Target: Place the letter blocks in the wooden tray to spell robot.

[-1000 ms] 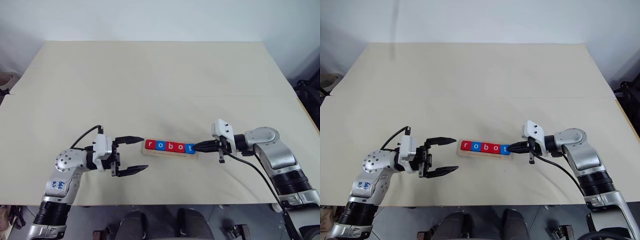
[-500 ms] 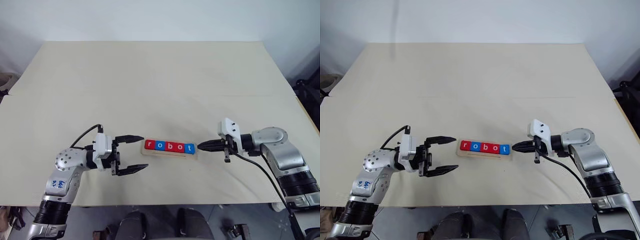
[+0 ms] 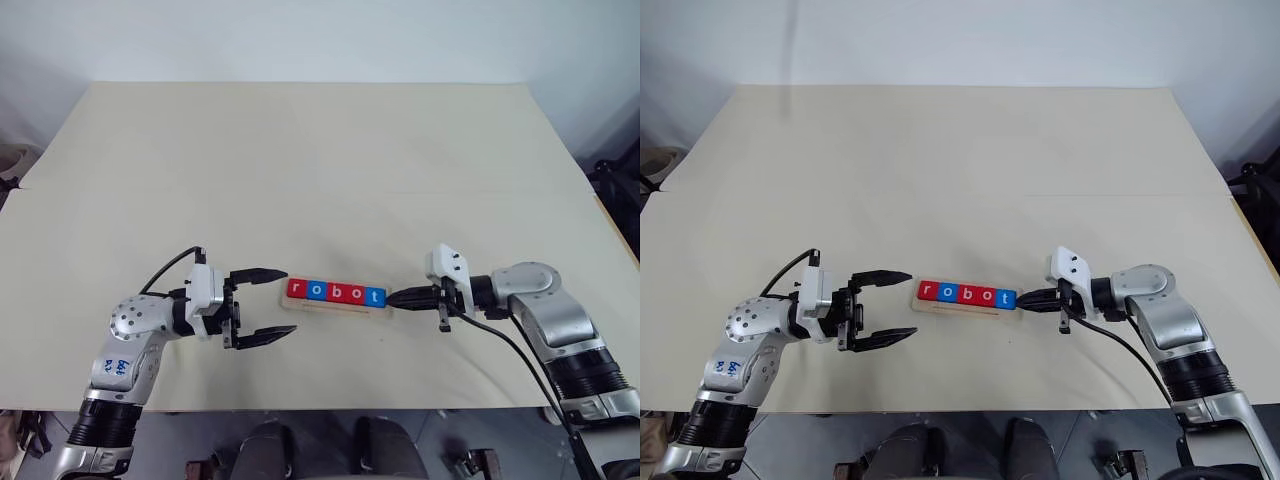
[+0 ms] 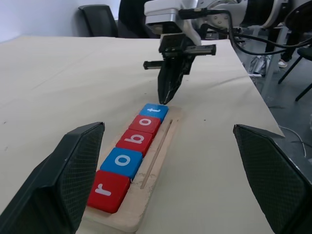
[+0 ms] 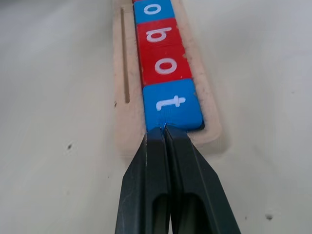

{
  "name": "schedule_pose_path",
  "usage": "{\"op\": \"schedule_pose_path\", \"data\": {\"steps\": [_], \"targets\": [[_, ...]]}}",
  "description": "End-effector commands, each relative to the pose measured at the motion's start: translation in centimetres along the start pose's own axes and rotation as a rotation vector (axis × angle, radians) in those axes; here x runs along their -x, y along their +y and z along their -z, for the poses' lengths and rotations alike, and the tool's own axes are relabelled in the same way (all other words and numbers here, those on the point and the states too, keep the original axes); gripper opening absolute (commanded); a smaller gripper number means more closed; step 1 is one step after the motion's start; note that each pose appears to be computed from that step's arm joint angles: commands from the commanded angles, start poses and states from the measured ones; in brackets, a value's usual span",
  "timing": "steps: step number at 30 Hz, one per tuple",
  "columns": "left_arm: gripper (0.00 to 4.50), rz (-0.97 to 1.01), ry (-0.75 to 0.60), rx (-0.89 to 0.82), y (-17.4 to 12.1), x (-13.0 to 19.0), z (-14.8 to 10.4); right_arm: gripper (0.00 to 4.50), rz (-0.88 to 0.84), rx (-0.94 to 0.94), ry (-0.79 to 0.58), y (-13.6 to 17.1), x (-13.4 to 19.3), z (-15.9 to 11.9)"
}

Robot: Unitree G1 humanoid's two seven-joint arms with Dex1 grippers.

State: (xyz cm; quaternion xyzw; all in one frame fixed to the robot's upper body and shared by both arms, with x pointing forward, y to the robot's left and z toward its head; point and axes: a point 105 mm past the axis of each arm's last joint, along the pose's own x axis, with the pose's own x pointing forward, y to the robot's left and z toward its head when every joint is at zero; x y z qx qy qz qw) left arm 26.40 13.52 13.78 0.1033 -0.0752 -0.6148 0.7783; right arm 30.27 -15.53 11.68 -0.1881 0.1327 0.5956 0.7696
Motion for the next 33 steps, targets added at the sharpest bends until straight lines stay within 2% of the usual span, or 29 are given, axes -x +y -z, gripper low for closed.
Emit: {"op": "schedule_pose_path", "data": {"steps": [1,4,6,8,10,15,18,22,26,33], "targets": [[4.5,-0.018,0.014,-0.004,0.1,1.2,-0.6,0.07,0.033,0.069,-0.128,0.3,2.9,-2.3],[4.5,-0.084,0.077,0.024,0.9,2.8,0.1,0.67,0.088,0.011,-0.185,0.7,4.4,-2.4],[4.5,-0.106,0.102,0.04,1.2,3.6,0.3,1.28,0.114,0.024,-0.219,1.0,4.8,-2.6],[4.5,-0.141,0.128,-0.025,1.8,4.5,0.2,2.0,0.133,0.064,-0.215,1.6,5.3,-2.2],[4.5,-0.163,0.169,-0.031,2.1,5.4,0.3,2.67,0.141,0.063,-0.215,2.4,5.6,-1.7],[4.5,-0.194,0.173,-0.026,2.8,6.7,0.1,4.43,0.172,0.052,-0.209,2.7,6.1,-0.7],[4.5,-0.21,0.194,-0.062,3.4,7.2,0.4,4.47,0.194,0.059,-0.209,2.4,6.5,-0.3],[4.5,-0.251,0.146,-0.07,4.2,6.9,-0.7,4.47,0.213,0.086,-0.218,2.1,6.7,-0.1],[4.5,-0.239,0.175,-0.056,3.9,6.7,0.0,4.47,0.215,0.108,-0.24,1.9,6.6,-0.5],[4.5,-0.276,0.165,-0.089,4.7,6.8,-0.5,4.47,0.233,0.11,-0.264,1.8,6.4,-1.2]]}}
